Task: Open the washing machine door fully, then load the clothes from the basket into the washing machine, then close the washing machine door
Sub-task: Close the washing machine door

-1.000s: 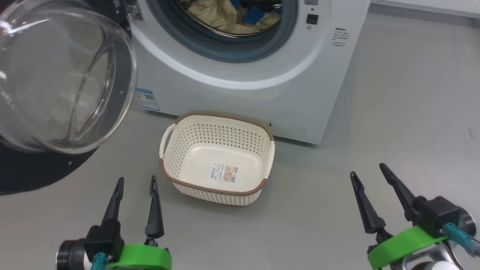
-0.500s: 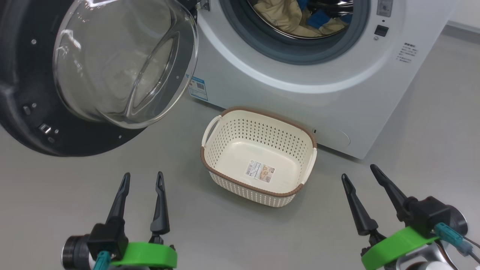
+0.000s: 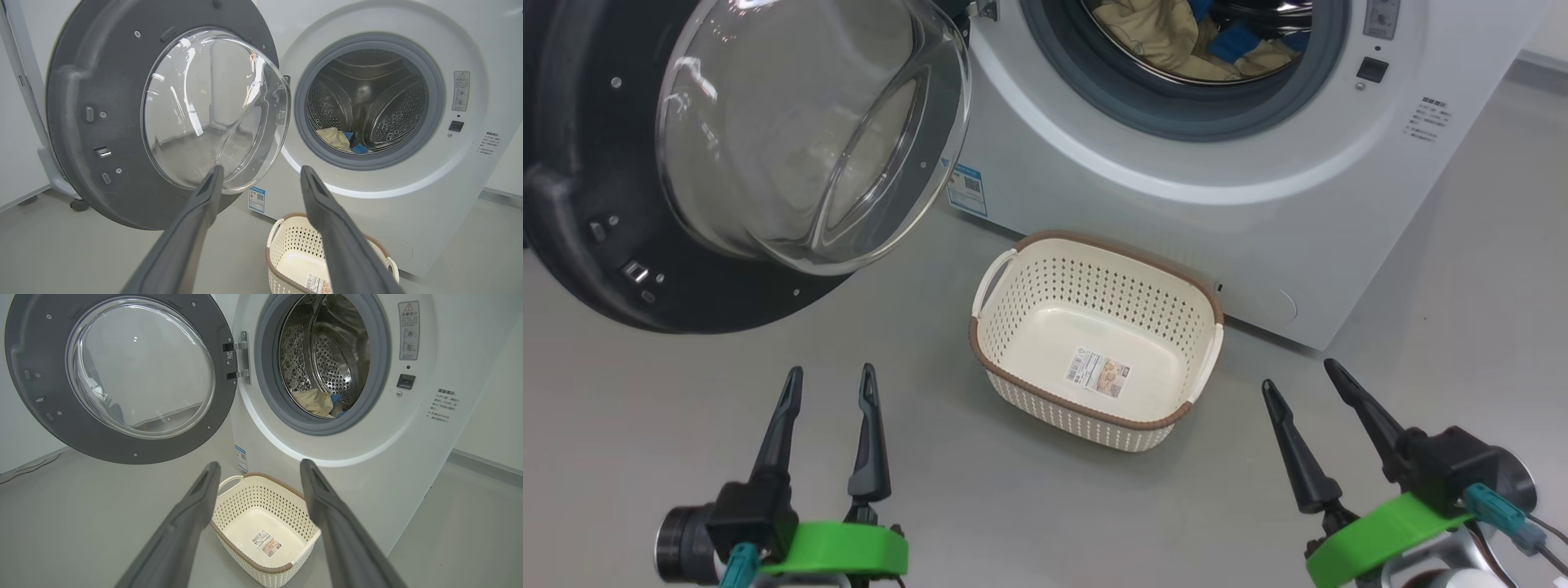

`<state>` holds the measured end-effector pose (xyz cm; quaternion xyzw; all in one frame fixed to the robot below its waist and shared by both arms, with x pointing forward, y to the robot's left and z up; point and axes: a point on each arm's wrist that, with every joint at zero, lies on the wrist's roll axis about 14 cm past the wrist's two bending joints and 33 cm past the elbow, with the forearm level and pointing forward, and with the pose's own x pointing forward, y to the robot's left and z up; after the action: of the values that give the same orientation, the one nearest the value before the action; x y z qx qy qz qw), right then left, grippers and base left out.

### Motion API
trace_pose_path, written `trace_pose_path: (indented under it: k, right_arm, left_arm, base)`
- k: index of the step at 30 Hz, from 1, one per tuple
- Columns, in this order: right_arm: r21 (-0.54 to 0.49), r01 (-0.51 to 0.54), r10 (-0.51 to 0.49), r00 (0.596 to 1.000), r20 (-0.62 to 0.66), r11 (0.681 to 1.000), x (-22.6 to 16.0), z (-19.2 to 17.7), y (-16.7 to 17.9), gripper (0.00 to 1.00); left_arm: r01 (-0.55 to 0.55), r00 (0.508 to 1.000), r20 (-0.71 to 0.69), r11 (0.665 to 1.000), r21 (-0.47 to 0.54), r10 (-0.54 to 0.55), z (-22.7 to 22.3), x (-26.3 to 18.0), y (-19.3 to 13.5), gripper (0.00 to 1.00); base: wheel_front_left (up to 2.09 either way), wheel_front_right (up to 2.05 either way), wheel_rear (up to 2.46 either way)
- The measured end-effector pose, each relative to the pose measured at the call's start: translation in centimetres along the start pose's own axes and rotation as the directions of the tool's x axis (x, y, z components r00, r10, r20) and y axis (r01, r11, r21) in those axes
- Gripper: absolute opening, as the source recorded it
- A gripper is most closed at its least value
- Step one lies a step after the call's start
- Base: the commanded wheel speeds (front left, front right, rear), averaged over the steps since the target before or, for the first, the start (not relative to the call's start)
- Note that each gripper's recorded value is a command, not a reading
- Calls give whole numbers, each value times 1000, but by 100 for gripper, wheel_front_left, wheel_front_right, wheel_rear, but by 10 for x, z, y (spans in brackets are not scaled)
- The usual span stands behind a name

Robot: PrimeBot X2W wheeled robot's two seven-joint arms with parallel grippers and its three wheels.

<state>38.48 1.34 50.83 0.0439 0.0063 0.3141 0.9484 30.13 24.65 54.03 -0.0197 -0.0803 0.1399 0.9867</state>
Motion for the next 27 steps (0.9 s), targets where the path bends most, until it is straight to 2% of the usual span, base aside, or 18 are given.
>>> trace_pose_path:
  k: [6,7,8,9,16,20,24,27]
  right_arm:
    - [-4,5,-5,1000,5,1000,-2,2,-1,100]
    - [-5,7,-7,1000,6,1000,-2,3,-1,100]
    - [-6,8,-8,1000,7,1000,-3,3,-1,100]
    - [-7,10,-10,1000,8,1000,-3,4,-2,100]
    - [-14,21,-21,1000,14,1000,-7,7,-4,100]
    - [-19,25,-25,999,20,999,-9,9,-4,100]
    - [-22,30,-30,999,23,999,-10,11,-5,100]
    - [-22,33,-33,999,25,999,-11,11,-6,100]
  left_arm:
    - [13,1000,11,1000,-4,-13,3,1,-2,100]
    - [18,1000,13,1000,-7,-18,3,1,-3,85]
    - [28,999,15,1000,-12,-28,4,2,-5,47]
    - [36,999,19,999,-17,-36,5,2,-6,2]
    - [115,991,83,990,-76,-109,23,5,-16,0]
    - [149,983,138,966,-213,-121,38,4,-19,0]
    - [171,979,170,901,-399,-111,45,2,-20,0]
    - [215,971,201,833,-510,-128,56,1,-25,0]
  base:
    - [0,0,0]
    - [0,0,0]
    - [0,0,0]
    - [0,0,0]
    - [0,0,0]
    - [0,0,0]
    - [0,0,0]
    - [0,0,0]
